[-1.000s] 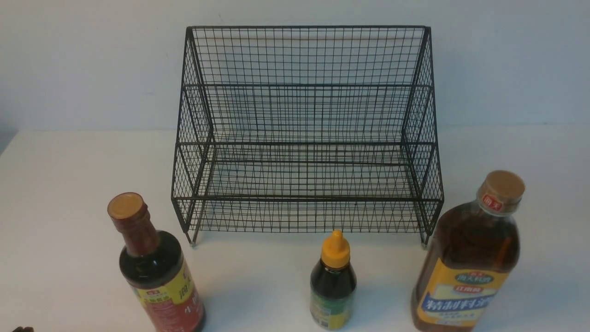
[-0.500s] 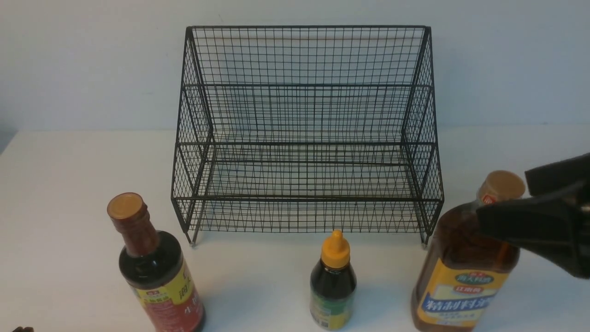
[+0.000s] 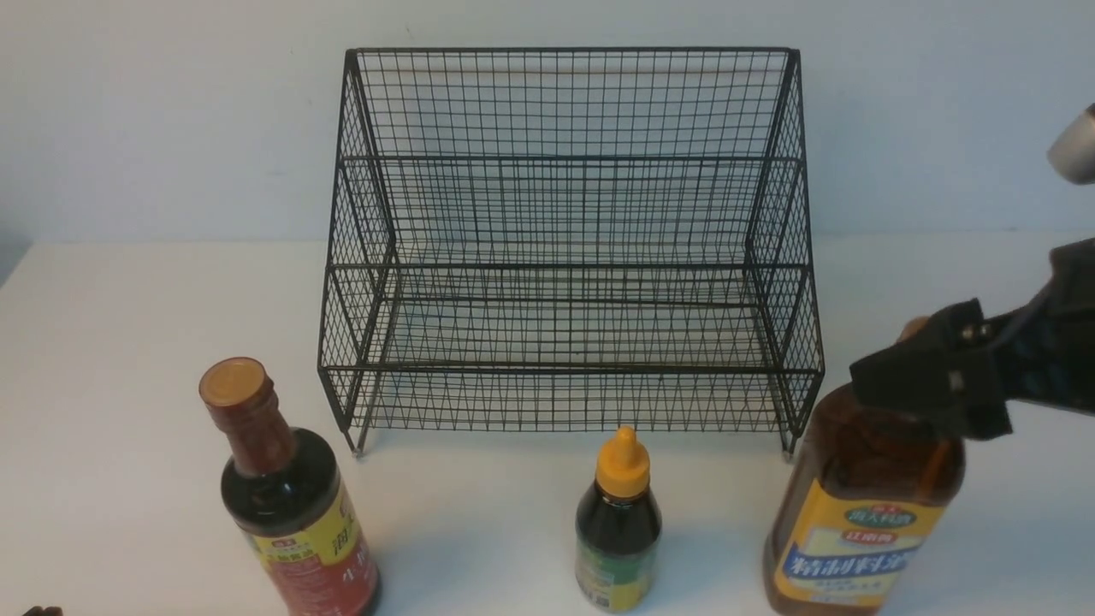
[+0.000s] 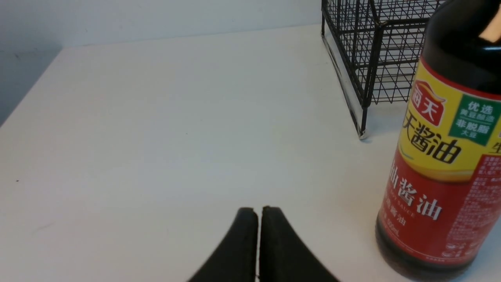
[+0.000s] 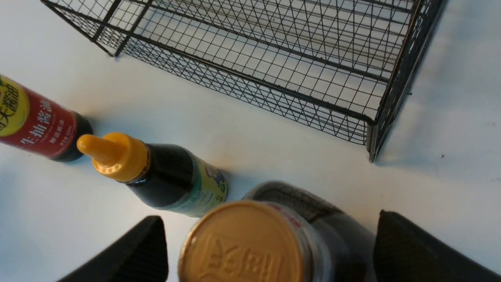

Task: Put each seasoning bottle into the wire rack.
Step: Use the right arm to grab the condiment bottle closest to it, then use the right arm to put the condiment bottle back on the shelf

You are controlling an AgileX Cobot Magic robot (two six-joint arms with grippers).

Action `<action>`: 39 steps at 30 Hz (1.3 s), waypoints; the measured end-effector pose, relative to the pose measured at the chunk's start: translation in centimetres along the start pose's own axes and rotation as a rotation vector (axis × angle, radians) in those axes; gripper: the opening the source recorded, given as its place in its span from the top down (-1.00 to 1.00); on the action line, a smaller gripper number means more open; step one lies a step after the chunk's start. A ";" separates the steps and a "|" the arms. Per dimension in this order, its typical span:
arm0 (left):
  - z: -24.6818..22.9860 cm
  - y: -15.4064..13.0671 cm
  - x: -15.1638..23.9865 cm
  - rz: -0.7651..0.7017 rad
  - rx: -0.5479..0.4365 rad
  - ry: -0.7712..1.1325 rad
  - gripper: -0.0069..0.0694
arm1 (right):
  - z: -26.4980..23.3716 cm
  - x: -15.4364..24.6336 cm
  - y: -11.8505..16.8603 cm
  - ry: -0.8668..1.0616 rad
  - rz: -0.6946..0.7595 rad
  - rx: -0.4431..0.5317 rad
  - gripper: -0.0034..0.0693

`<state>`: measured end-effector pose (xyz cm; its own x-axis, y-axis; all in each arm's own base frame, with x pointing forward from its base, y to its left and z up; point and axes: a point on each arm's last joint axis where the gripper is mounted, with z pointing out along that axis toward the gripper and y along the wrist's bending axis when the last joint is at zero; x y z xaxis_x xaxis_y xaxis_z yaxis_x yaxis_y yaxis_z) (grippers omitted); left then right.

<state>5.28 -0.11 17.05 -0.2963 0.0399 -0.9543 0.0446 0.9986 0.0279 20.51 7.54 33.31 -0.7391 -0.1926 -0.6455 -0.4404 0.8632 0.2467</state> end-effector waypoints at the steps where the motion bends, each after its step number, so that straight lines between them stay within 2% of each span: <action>1: 0.0 0.0 0.0 0.000 0.000 0.000 0.83 | 0.1 0.0 0.0 0.002 0.001 0.000 -0.87; 2: 0.0 0.0 0.0 0.000 0.000 0.000 0.83 | 0.2 0.0 -0.1 0.005 0.002 0.000 -0.80; 4: 0.0 0.0 0.0 0.000 0.000 0.000 0.83 | 0.4 0.0 0.0 0.012 0.001 -0.004 -0.52; 5: 0.0 0.0 0.0 0.000 0.000 0.000 0.83 | 0.4 0.0 0.0 0.013 0.000 -0.004 -0.46; 7: 0.0 0.0 0.0 0.000 0.000 0.000 0.83 | 0.3 -0.2 0.0 0.004 -0.040 0.009 -0.08; 8: 0.0 0.0 0.0 0.000 0.000 0.000 0.83 | 0.1 -0.3 -0.1 0.000 -0.065 0.020 -0.01; 19: 0.0 0.0 0.0 0.000 0.000 0.000 0.83 | -3.0 -2.1 1.4 0.123 -0.190 -0.036 -0.01; 31: 0.0 0.0 0.0 0.000 0.000 0.000 0.83 | -11.5 -9.6 4.6 -0.205 -0.325 -0.021 -0.01; 36: 0.0 0.0 0.0 0.000 0.000 0.000 0.83 | -10.6 -12.9 4.4 -0.259 -0.314 -0.047 -0.01; 39: 0.0 0.0 0.0 0.000 0.000 0.000 0.83 | -8.2 -16.5 3.5 -0.298 -0.301 -0.060 -0.01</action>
<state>5.28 -0.11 17.05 -0.2963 0.0399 -0.9543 0.0446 0.9986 0.0279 26.94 9.95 50.72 -0.3974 -0.2808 -0.8737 -0.6492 0.7589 0.0514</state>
